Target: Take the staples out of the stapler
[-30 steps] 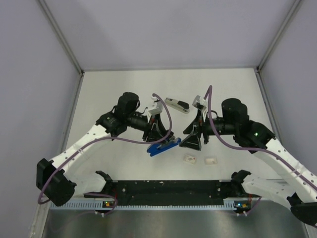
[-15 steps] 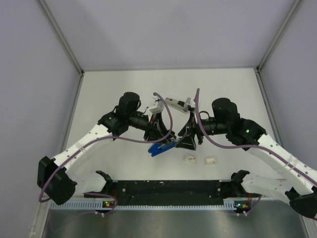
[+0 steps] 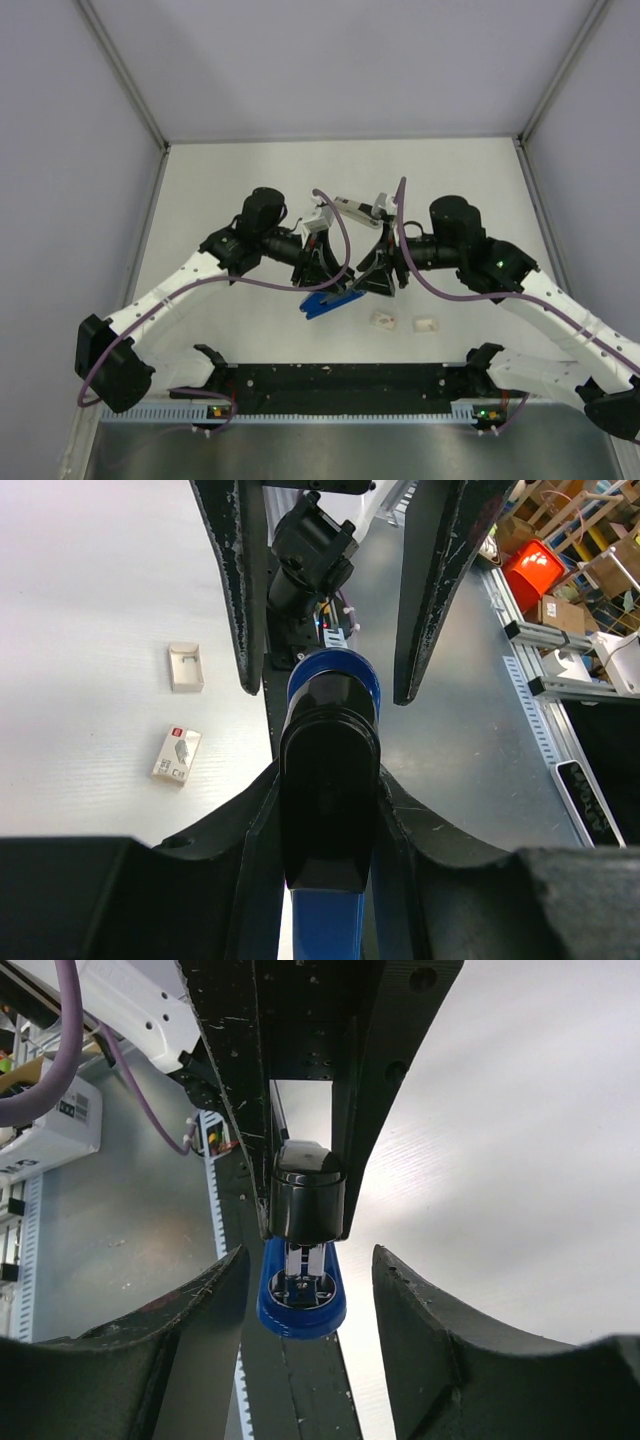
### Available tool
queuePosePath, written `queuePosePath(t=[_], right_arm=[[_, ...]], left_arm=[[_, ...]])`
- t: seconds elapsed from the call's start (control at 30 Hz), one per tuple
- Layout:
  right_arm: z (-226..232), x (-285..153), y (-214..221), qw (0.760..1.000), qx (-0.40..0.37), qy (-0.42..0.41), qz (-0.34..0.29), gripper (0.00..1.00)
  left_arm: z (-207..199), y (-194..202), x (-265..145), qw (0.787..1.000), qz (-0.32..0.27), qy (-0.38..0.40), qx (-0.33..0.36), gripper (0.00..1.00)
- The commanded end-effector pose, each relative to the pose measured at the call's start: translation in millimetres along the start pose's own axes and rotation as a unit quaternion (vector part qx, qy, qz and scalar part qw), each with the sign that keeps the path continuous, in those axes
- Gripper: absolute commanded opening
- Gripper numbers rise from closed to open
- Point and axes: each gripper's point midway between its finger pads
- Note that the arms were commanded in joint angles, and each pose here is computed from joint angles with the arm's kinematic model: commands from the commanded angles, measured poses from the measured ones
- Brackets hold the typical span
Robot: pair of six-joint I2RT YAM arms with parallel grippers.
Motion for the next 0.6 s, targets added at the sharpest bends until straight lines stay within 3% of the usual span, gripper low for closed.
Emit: queuePosePath(t=[0.0, 0.3, 0.57], right_arm=[[18, -1, -26, 0.998, -0.03, -0.038, -0.039, 0.52], [20, 9, -14, 0.998, -0.02, -0.051, -0.022, 0.49], [21, 10, -9, 0.998, -0.017, -0.051, -0.017, 0.35]], left_arm=[[-15, -15, 0, 0.999, -0.016, 0.029, 0.043, 0.0], [-18, -20, -1, 0.998, -0.024, 0.028, 0.051, 0.0], [-20, -24, -3, 0.998, -0.028, 0.021, 0.057, 0.0]])
Point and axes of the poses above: each gripper's point midway between its finger pads, its own x axis out along the fingers, its own z axis along the line the jaws close on, y = z × x, and after that the axes turned 1 degree about -x, right-handed
